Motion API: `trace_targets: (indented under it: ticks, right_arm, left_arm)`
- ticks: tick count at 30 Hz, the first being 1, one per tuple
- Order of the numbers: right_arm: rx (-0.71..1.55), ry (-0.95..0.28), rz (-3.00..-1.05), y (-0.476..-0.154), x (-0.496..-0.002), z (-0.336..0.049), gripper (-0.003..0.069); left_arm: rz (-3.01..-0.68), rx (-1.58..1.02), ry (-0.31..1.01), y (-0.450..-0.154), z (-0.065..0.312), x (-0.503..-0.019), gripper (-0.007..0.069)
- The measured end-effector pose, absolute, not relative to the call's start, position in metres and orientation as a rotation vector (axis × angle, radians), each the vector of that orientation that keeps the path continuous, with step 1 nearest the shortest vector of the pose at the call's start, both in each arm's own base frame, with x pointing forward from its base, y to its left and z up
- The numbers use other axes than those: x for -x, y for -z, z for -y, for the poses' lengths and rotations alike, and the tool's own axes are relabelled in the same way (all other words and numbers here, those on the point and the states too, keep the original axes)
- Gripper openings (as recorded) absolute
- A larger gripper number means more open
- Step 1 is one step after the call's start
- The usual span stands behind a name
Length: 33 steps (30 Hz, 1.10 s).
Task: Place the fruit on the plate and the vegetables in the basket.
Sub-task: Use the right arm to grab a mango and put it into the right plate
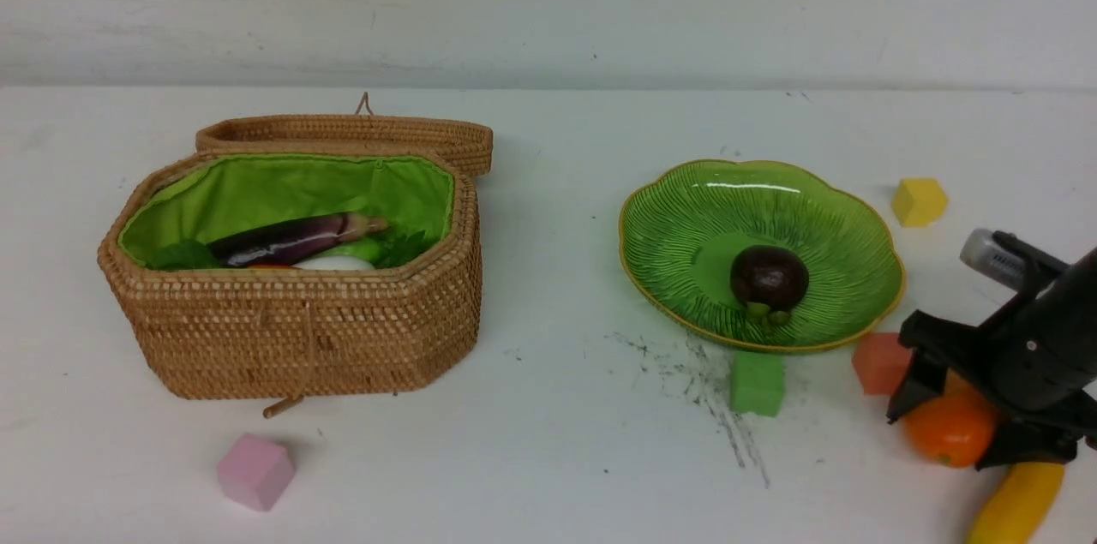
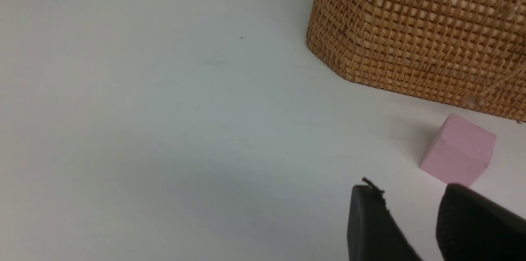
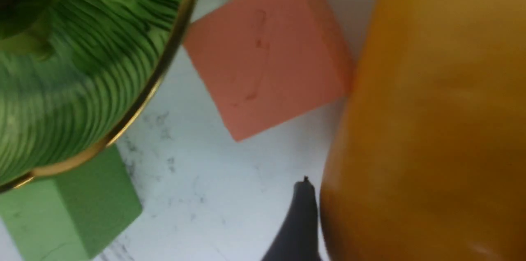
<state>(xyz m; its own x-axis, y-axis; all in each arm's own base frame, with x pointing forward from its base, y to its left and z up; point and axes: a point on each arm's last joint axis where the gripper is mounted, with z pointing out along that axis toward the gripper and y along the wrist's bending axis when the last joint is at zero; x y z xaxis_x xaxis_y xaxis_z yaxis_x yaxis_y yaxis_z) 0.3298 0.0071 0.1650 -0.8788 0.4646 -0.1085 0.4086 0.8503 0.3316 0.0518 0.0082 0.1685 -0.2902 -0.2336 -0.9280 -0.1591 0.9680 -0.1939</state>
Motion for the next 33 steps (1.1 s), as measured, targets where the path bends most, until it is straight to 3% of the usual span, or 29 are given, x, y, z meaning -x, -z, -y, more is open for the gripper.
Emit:
trace_targets:
  ticks: [4,15,23,27,33]
  right_arm:
    - [-0.626,-0.459,-2.85,-0.164,-0.33,-0.008,0.0579]
    - [-0.493,-0.481,-2.908,-0.171,-0.323,-0.011,0.0577]
    - [-0.329,-0.482,-2.788,-0.237,-0.304,-0.014,0.0577]
    - [-0.042,-0.456,-2.638,-0.271,-0.32,-0.026,0.0577]
    - [0.129,-0.401,-2.476,-0.268,-0.365,-0.045,0.0577]
  left_arm:
    - [-1.874,0.286,0.075,-0.169,-0.008,-0.052,0.0238]
    - [-1.874,0.286,0.075,-0.169,-0.008,-0.052,0.0239]
    - [-1.874,0.286,0.075,-0.169,-0.008,-0.052,0.0239]
    - [-1.874,0.286,0.075,-0.169,-0.008,-0.052,0.0239]
    - [-1.874,0.286,0.075,-0.169,-0.008,-0.052,0.0239]
